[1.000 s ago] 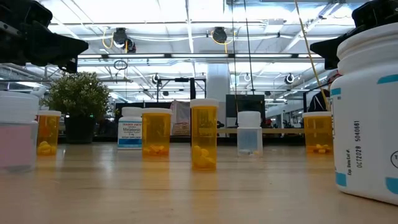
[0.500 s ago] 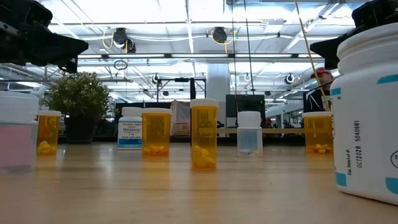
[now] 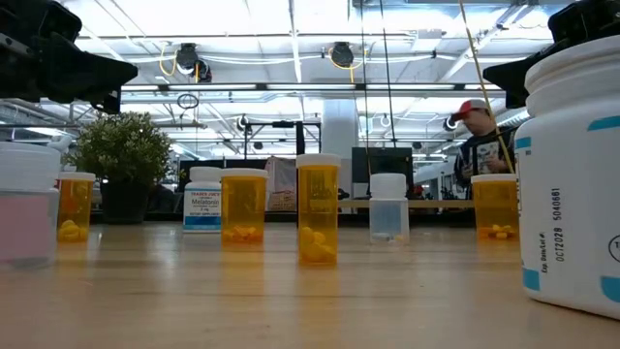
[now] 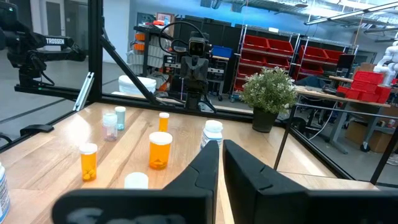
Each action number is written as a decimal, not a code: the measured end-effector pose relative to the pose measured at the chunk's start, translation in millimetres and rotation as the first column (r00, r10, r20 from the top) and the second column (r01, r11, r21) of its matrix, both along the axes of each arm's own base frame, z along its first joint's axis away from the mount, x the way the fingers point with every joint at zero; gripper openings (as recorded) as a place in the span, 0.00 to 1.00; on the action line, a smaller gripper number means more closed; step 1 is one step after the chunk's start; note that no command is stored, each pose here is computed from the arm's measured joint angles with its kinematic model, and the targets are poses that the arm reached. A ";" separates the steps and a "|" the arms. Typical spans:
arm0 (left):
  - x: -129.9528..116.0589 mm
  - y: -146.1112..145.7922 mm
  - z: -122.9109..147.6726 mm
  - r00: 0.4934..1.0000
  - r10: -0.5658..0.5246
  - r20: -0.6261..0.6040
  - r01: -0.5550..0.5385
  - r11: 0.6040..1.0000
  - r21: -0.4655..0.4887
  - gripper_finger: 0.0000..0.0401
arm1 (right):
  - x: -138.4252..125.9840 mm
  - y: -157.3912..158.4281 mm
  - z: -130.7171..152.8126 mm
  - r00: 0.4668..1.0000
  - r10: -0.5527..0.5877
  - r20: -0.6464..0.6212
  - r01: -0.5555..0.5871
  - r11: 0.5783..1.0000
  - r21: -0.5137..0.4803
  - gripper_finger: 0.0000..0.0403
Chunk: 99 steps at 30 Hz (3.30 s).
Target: Pick and place medicine bottles onto shelf by color
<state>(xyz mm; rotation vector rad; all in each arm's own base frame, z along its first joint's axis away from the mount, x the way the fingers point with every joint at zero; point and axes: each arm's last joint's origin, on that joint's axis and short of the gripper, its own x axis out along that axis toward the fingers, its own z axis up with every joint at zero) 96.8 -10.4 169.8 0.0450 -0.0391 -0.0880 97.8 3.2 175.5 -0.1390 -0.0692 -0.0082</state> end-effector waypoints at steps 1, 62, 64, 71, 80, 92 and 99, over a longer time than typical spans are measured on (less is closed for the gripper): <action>0.0 0.0 0.0 1.000 0.000 0.000 0.000 1.000 0.000 0.08 | 0.0 0.0 0.0 1.000 0.000 0.000 0.000 1.000 0.000 0.04; 0.0 0.0 0.3 1.000 0.000 0.003 0.000 1.000 0.000 0.08 | 6.9 0.2 123.4 0.984 0.011 -0.178 0.029 0.976 0.218 0.04; 0.0 0.0 0.3 1.000 0.000 0.003 0.000 1.000 0.000 0.08 | 12.2 0.5 137.6 0.977 0.012 -0.213 0.039 0.972 0.233 0.04; 0.0 0.0 -0.2 1.000 0.000 -0.003 0.000 1.000 0.002 0.08 | 29.8 1.3 178.7 0.966 0.011 -0.257 0.050 0.971 0.233 0.04; 0.0 0.2 -0.1 1.000 0.008 -0.003 -0.008 1.000 -0.016 0.08 | 41.4 1.8 186.0 0.958 0.011 -0.288 0.057 0.972 0.229 0.04; 2.8 2.1 29.6 0.997 0.074 -0.035 -0.079 0.980 -0.183 0.08 | 42.7 1.9 185.3 0.956 0.011 -0.293 0.059 0.971 0.230 0.04; 16.7 0.4 99.1 0.992 0.077 -0.102 -0.088 0.990 -0.111 0.08 | 50.8 2.3 177.4 0.949 0.011 -0.316 0.067 0.970 0.235 0.04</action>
